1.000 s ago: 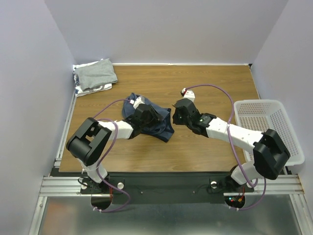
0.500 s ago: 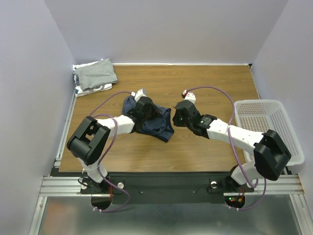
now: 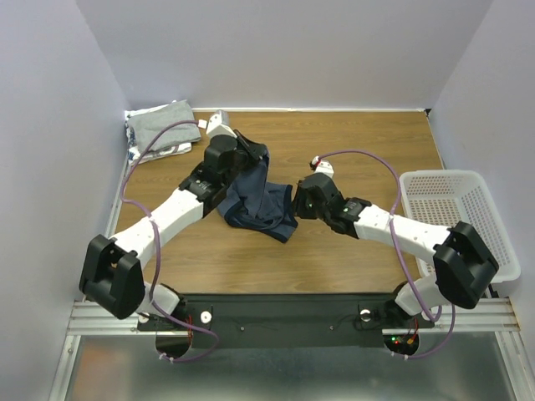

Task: Fold and stack the tank tops
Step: Flatten the tank top out

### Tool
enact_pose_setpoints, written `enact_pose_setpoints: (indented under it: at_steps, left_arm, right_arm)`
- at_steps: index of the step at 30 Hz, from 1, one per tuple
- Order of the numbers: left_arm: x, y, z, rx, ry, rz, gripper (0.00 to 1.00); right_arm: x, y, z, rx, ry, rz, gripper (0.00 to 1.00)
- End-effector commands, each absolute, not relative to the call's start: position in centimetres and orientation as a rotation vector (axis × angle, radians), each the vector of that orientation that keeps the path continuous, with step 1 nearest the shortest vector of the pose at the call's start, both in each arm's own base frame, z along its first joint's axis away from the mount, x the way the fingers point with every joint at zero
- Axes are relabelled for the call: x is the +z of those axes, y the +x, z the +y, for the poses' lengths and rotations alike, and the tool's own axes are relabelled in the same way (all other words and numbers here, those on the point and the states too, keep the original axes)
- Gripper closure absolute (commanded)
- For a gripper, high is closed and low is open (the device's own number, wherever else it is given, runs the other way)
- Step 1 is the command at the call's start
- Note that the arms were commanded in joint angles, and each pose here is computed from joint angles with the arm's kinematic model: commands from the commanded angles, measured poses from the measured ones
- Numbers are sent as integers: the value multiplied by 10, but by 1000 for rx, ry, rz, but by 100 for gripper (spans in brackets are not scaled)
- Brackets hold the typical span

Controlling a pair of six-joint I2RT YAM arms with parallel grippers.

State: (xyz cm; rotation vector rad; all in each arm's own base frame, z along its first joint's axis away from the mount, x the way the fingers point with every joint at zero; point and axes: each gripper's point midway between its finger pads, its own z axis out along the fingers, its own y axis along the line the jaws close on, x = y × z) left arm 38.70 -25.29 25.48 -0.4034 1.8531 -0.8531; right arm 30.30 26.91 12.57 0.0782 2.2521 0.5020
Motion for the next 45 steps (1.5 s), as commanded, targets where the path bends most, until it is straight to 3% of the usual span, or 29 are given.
enact_pose_setpoints:
  at_steps: [1, 18, 29, 45]
  left_arm:
    - [320, 385, -238, -853, -363, 1722, 100]
    - [413, 354, -190, -854, -384, 1534, 100]
    - [443, 342, -170, -847, -399, 1471, 100]
    - [463, 336, -159, -844, -394, 1434, 100]
  right_arm:
    - [143, 305, 283, 631, 78, 2194, 63]
    - [116, 320, 311, 671, 65, 2231, 61]
    - [121, 334, 316, 645, 85, 2204, 61]
    - [81, 329, 329, 662, 106, 2314, 57]
